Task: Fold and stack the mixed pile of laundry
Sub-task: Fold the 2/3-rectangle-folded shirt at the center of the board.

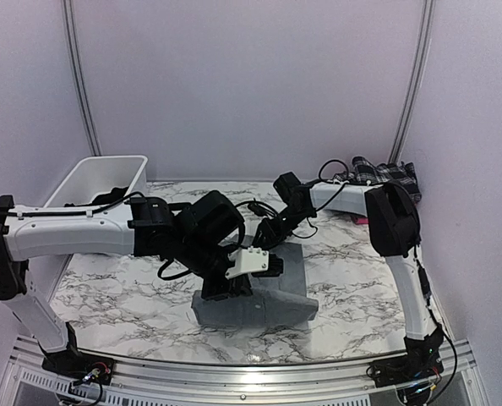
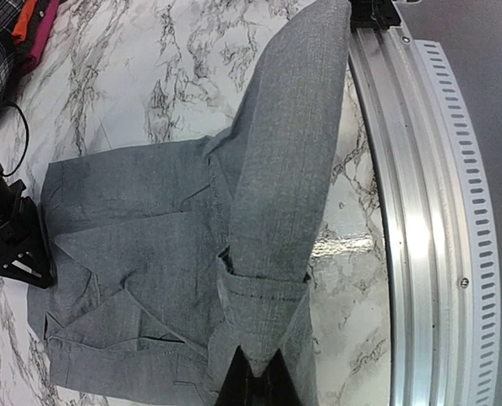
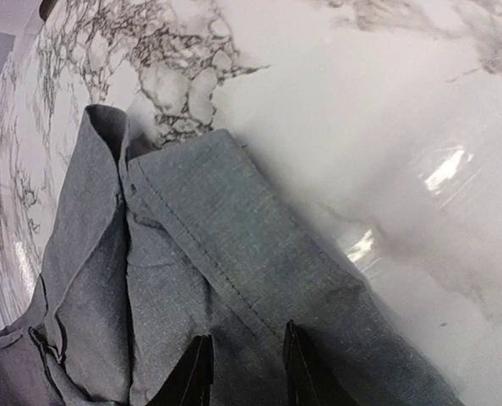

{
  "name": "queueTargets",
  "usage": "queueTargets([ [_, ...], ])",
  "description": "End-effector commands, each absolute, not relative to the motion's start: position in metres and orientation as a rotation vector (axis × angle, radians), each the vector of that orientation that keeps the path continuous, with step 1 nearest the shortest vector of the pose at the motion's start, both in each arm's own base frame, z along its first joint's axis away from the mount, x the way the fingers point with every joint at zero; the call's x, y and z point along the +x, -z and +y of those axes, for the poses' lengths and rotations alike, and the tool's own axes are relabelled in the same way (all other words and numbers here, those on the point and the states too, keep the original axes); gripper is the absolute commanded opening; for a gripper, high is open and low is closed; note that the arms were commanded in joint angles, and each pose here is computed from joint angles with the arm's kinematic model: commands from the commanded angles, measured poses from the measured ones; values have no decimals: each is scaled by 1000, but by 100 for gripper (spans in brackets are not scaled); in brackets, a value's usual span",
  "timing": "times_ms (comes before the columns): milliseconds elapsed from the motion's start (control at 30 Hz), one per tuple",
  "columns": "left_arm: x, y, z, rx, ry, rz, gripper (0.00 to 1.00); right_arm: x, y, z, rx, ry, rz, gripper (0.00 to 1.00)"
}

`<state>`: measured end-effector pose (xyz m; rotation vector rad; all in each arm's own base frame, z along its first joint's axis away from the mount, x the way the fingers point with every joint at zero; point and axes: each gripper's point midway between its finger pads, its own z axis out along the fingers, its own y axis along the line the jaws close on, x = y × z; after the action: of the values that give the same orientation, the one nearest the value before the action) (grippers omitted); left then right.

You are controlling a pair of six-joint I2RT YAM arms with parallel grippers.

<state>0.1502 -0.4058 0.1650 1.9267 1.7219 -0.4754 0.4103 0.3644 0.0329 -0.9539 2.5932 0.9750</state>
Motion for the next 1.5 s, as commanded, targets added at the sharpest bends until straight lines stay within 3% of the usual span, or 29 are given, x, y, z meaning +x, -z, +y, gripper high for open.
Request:
queueTargets([
  [0, 132, -185, -406, 1955, 620, 1736, 0, 360, -17, 371, -1075, -973, 2659, 30],
  [200, 138, -174, -387, 1969, 567, 1800, 0, 290, -25, 390, -1103, -1107, 2673, 30],
  [400, 178, -157, -385, 1977, 465, 1816, 0, 262, -41, 397, -1117, -1216, 2638, 30],
  [767, 237, -121, -385, 1991, 354, 1832, 0, 275, -51, 409, -1138, -1295, 2599, 30],
  [1067, 234, -108, -385, 2030, 366, 1810, 0, 341, -69, 395, -1017, -1264, 2558, 31],
  [1467, 259, -112, -391, 2019, 232, 1687, 0, 300, -10, 400, -1142, -1336, 2665, 17],
])
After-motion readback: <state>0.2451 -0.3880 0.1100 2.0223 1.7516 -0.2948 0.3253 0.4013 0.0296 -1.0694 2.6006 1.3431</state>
